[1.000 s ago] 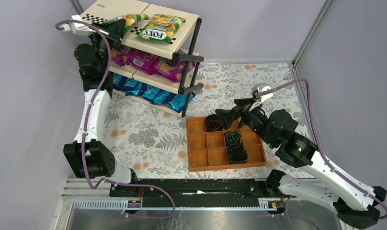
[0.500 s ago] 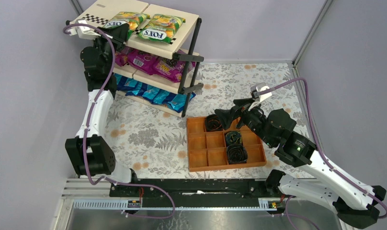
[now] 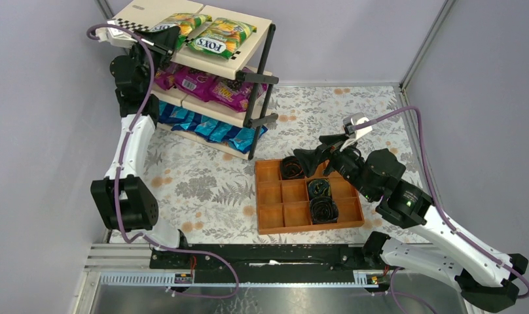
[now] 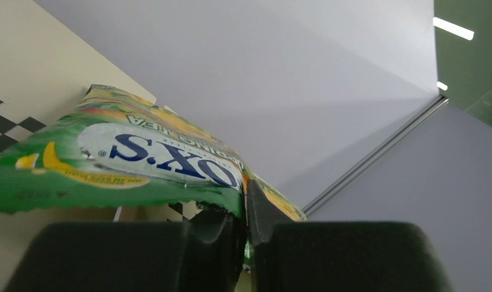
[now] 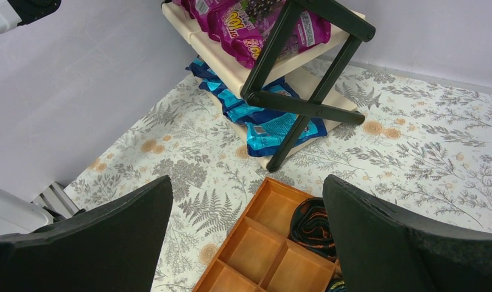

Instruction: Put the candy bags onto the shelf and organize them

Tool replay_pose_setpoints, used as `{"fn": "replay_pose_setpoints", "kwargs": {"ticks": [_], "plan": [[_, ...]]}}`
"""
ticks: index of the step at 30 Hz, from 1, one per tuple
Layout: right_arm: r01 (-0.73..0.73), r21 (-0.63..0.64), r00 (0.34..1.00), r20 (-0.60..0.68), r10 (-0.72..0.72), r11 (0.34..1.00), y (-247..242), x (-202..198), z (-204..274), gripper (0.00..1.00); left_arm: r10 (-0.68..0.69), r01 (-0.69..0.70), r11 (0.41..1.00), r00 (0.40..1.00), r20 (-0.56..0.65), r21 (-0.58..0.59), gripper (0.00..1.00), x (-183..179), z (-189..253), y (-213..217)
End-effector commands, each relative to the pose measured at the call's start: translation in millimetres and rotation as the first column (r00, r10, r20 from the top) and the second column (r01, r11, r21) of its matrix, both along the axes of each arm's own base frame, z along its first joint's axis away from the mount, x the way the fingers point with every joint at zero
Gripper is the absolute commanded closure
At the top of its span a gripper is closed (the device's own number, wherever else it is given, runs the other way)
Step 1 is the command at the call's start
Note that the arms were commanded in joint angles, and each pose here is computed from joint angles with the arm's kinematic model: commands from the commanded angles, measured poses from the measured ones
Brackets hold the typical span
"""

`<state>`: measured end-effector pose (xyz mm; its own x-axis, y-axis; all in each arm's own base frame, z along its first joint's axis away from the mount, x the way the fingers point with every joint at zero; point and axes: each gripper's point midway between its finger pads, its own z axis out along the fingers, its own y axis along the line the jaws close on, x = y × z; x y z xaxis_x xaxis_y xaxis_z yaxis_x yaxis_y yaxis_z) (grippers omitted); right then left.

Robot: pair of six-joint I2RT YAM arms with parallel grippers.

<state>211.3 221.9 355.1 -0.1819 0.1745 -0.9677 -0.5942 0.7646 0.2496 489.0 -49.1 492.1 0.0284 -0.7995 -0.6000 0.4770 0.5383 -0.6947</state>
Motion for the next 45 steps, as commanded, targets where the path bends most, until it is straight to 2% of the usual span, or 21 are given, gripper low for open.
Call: {"fn": "replay_pose_setpoints", "kwargs": {"ticks": [1,3,5,10,12,16,22,26,29,36,38,42,44,45], "plan": [[0.019,0.056,0.999,0.03,-0.021,0.998,-5.9,-0.1,20.8,0.0,-0.005,0.003,1.0,0.998,-0.056,-0.031,0.76,3.1,-2.9,-1.3],[0.017,0.058,0.999,0.031,-0.019,0.998,-5.3,-0.1,21.0,0.0,-0.006,0.004,1.0,0.998,-0.067,-0.03,0.56,0.6,-3.1,-1.9],[0.016,0.06,0.999,0.031,-0.018,0.998,-5.2,-0.3,21.3,0.0,0.017,-0.02,0.999,0.995,-0.095,-0.026,0.45,-2.7,-4.1,1.5],[0.011,0.064,0.999,0.03,-0.013,0.998,-3.8,-0.8,20.8,0.0,0.096,-0.098,0.995,0.983,-0.157,-0.002,0.3,-19.2,-5.1,11.2],[0.008,0.068,1.0,0.028,-0.01,0.998,-3.0,-0.8,19.7,0.0,0.118,-0.12,0.993,0.975,-0.188,-0.002,0.17,-26.6,-7.7,14.6],[0.003,0.07,1.0,0.024,-0.004,0.998,-0.7,-0.3,17.3,0.0,0.135,-0.144,0.989,0.946,-0.295,-0.011,0.02,-32.7,-26.9,18.4],[-0.003,0.07,1.0,0.021,0.001,0.998,-0.4,-1.5,15.2,0.0,0.176,-0.178,0.984,0.921,-0.347,0.026,0.01,-46.3,-34.2,23.1],[0.003,0.073,1.0,0.023,-0.004,0.997,-3.5,-2.9,14.3,0.0,0.326,-0.309,0.945,0.873,-0.363,0.107,0.03,-56.2,-36.1,50.1],[0.007,0.073,1.0,0.023,-0.009,0.997,-6.0,-3.6,14.5,0.0,0.38,-0.365,0.924,0.855,-0.354,0.111,0.22,-63.4,-32.0,67.9],[0.007,0.079,1.0,0.024,-0.009,0.997,-8.1,-5.5,15.1,0.0,0.373,-0.369,0.926,0.869,-0.326,0.076,0.4,-61.9,-19.5,70.3],[0.005,0.078,1.0,0.023,-0.007,0.997,-8.0,-5.8,14.8,0.0,0.354,-0.349,0.934,0.884,-0.305,0.073,0.4,-61.7,-14.0,66.1],[0.006,0.076,1.0,0.02,-0.007,0.997,-7.9,-5.8,13.8,0.0,0.333,-0.324,0.943,0.898,-0.287,0.078,0.26,-62.7,-8.1,61.2],[0.006,0.076,1.0,0.02,-0.008,0.997,-8.2,-5.8,13.8,0.0,0.333,-0.325,0.943,0.903,-0.27,0.077,0.27,-65.7,-3.3,60.6],[0.006,0.074,1.0,0.019,-0.007,0.997,-7.6,-5.5,13.3,0.0,0.335,-0.326,0.942,0.905,-0.261,0.077,0.32,-68.8,0.3,60.3]]}}
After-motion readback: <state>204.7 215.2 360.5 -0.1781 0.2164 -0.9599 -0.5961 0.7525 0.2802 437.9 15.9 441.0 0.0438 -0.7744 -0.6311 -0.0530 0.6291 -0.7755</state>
